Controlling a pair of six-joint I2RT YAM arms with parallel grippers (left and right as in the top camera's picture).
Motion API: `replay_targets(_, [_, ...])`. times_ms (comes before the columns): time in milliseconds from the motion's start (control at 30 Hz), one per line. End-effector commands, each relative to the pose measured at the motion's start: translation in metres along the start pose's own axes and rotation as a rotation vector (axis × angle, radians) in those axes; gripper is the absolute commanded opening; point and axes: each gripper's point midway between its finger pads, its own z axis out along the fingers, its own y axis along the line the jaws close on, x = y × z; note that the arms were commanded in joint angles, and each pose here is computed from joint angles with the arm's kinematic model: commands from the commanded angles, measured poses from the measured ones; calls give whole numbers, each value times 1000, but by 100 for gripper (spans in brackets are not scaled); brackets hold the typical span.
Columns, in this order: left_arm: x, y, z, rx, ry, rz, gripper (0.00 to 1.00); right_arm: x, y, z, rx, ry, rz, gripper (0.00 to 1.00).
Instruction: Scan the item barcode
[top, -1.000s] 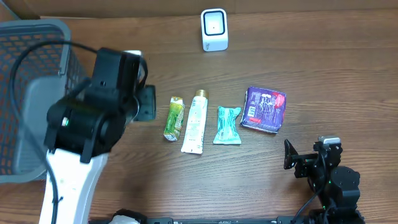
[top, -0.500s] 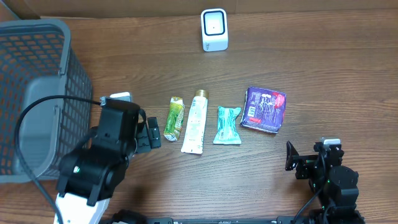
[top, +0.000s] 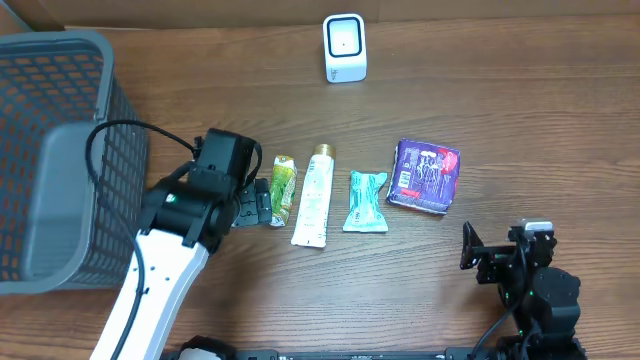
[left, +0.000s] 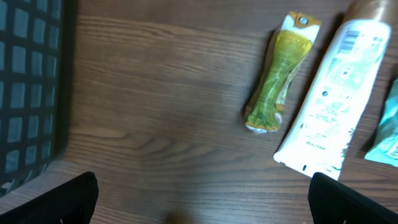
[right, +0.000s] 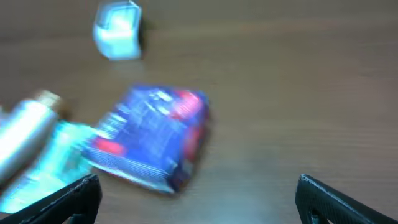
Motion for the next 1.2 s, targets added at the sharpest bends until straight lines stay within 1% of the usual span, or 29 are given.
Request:
replay_targets(0, [3, -2, 18, -39, 63, 7, 99, -28, 33, -7, -184, -99, 3, 100])
replay_targets(33, [4, -3, 24, -47, 82, 13, 100, -33, 39, -9, -219, -118, -3, 100])
replay_targets(133, [8, -6, 39, -73, 139, 30, 100, -46, 69, -20, -397, -168, -35, 100])
replay_targets(267, [13, -9, 56, -100, 198, 47, 100, -47, 74, -23, -423, -122, -1, 100])
replay_targets(400, [18, -10, 68, -120, 244, 61, 100, -61, 75, -19, -414, -59, 19, 100])
replay_targets(500, [21, -11, 75, -132, 271, 69, 99, -79, 76, -4, -400, 52, 49, 100])
replay_targets(533, [21, -11, 76, -135, 277, 71, 99, -86, 76, 4, -390, 123, 68, 100])
replay_targets(600, [22, -11, 78, -138, 283, 73, 100, -95, 77, 15, -378, 214, 90, 100])
replay_targets(667, [23, -11, 79, -140, 288, 74, 100, -111, 79, 29, -363, 363, 133, 100])
replay_targets(733, [23, -11, 79, -140, 288, 74, 100, -117, 82, 34, -372, 444, 159, 100])
replay_targets(800, [23, -11, 79, -140, 288, 74, 100, -117, 78, 42, -339, 526, 172, 100])
replay_targets(867, [23, -11, 79, -140, 288, 74, 100, -111, 75, 51, -318, 566, 179, 100])
replay_targets(967, [23, -11, 79, -140, 288, 74, 100, -90, 60, 66, -231, 644, 217, 100])
replay_targets(1067, [23, -11, 79, -140, 288, 74, 100, -82, 52, 71, -198, 675, 252, 100])
replay_targets(1167, [23, -11, 79, -140, 288, 74, 99, -79, 33, 74, -103, 683, 331, 99])
